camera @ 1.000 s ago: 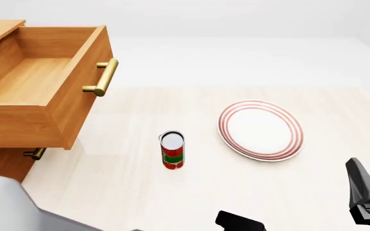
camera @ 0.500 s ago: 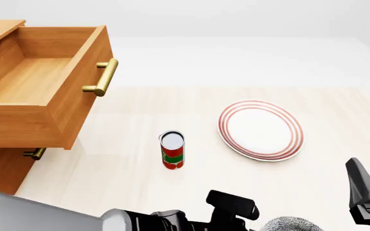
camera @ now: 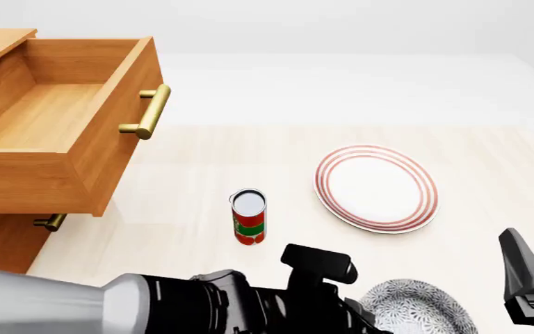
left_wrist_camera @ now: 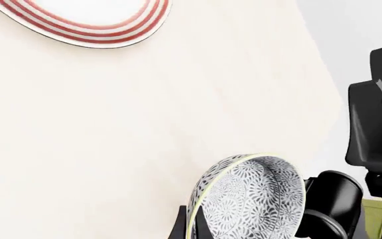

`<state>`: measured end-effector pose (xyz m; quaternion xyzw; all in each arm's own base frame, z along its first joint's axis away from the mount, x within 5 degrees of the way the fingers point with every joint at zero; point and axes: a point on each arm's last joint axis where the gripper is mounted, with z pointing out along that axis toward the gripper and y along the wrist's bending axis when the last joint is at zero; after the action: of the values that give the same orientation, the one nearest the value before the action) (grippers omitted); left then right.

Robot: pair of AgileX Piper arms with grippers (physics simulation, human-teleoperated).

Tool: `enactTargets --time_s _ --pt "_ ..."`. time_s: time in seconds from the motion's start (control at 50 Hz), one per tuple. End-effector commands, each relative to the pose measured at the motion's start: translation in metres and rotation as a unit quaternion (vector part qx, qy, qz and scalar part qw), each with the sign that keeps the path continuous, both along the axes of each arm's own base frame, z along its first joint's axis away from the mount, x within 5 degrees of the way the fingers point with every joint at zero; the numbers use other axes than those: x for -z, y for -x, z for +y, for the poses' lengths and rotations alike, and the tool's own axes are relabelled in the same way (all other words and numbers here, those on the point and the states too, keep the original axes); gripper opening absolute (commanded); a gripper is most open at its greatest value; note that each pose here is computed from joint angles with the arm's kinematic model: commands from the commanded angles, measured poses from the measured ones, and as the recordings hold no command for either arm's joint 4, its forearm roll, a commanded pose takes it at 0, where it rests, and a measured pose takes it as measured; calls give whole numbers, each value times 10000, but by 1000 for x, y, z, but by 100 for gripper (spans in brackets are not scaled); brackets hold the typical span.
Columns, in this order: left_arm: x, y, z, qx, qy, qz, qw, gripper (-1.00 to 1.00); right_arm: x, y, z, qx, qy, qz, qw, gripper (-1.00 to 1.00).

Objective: Put the bowl in the top drawer of the cabinet.

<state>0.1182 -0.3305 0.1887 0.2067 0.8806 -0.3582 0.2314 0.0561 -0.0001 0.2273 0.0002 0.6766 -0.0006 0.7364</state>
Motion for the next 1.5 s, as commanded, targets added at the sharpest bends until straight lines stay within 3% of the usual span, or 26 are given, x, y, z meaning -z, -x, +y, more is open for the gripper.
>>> enactTargets --time_s 0.02,0.58,1.22,1.5 --pt "-18 -8 6 -100 95 -85 9999 -100 0 0 0 -1 1 0 10000 100" --pt "-58 -30 28 -358 172 -370 9985 -100 8 -1 0 3 -13 17 10000 100" --pt "-115 -52 55 -860 157 -350 9956 -100 1 -4 0 2 -9 18 10000 100" --pt "-138 -56 60 -893 108 -423 9950 -100 5 -3 0 3 -10 17 10000 100"
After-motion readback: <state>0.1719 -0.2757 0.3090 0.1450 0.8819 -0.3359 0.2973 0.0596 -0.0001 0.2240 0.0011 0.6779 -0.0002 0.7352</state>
